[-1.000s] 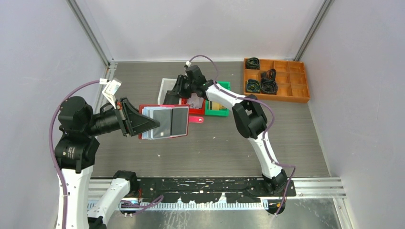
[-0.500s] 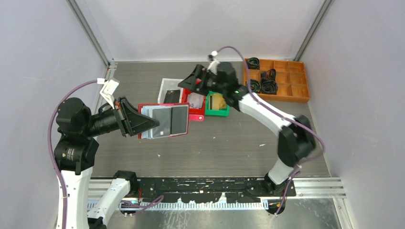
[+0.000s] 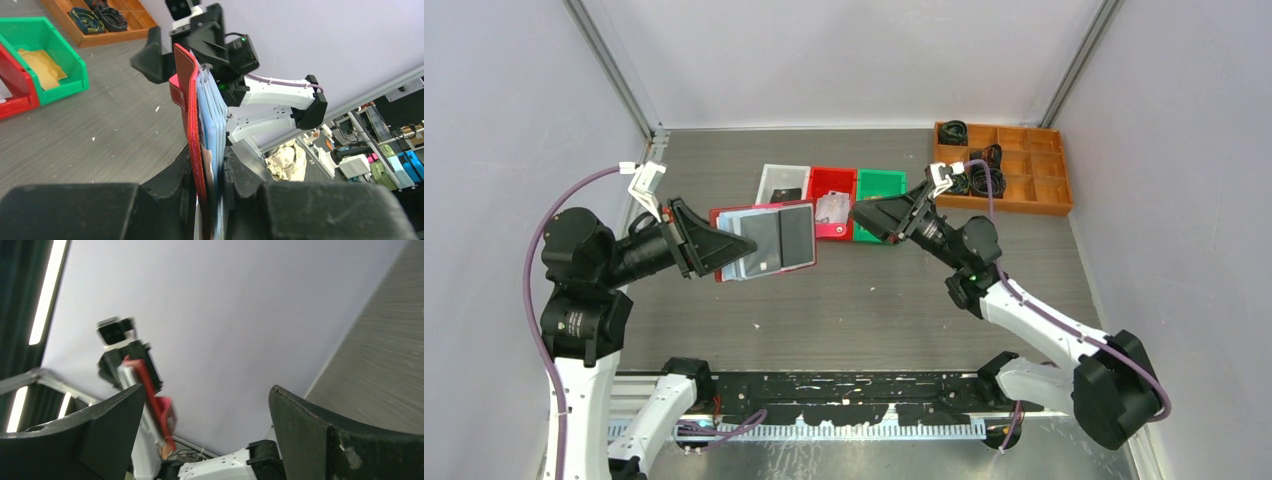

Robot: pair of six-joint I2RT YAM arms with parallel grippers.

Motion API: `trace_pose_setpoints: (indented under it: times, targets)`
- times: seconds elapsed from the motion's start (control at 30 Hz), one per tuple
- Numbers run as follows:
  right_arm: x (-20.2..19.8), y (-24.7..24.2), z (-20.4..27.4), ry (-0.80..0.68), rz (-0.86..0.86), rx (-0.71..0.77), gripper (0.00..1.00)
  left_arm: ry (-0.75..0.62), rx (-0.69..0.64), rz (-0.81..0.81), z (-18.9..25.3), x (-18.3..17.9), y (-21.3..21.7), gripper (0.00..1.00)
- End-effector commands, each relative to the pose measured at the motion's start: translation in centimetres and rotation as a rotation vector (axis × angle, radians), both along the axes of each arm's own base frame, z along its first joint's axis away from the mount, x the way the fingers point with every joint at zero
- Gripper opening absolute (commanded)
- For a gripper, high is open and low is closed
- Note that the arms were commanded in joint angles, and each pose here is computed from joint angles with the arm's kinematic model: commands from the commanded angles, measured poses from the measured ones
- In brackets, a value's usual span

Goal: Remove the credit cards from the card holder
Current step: Remove the credit card from the card holder.

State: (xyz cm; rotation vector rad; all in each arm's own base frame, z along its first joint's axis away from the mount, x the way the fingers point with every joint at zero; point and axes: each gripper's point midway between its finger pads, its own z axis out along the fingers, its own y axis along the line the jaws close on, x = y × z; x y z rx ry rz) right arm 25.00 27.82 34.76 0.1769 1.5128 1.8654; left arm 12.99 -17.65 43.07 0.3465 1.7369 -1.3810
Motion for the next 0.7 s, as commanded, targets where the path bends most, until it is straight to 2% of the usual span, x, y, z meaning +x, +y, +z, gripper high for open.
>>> trace_pose_setpoints:
  times: [0.0,0.23,0.4,0.5,0.57,0.67]
  targets:
    - [-5.9,-0.4,7.5,-0.247,0.062,0.181,0.98,-0.083,-0.029,0.018,2.3,0.4,0.0,0.00]
    - [-9.2,3.8,7.5,-0.315,0.142,0.139,0.98,-0.054,-0.064,0.020,2.2,1.0,-0.1,0.00]
    - [-10.3,6.2,7.6,-0.325,0.196,0.143,0.90,-0.054,-0.073,0.013,2.4,0.7,-0.2,0.00]
    - [-10.6,6.9,8.1,-0.328,0.220,0.156,0.75,-0.050,-0.073,0.012,2.1,0.6,-0.2,0.00]
    - [-10.7,6.9,8.4,-0.332,0.221,0.166,0.57,-0.048,-0.068,0.008,1.8,0.6,-0.2,0.00]
    - [-10.7,6.8,8.1,-0.331,0.215,0.142,0.24,-0.043,-0.045,0.008,1.0,0.6,-0.1,0.02]
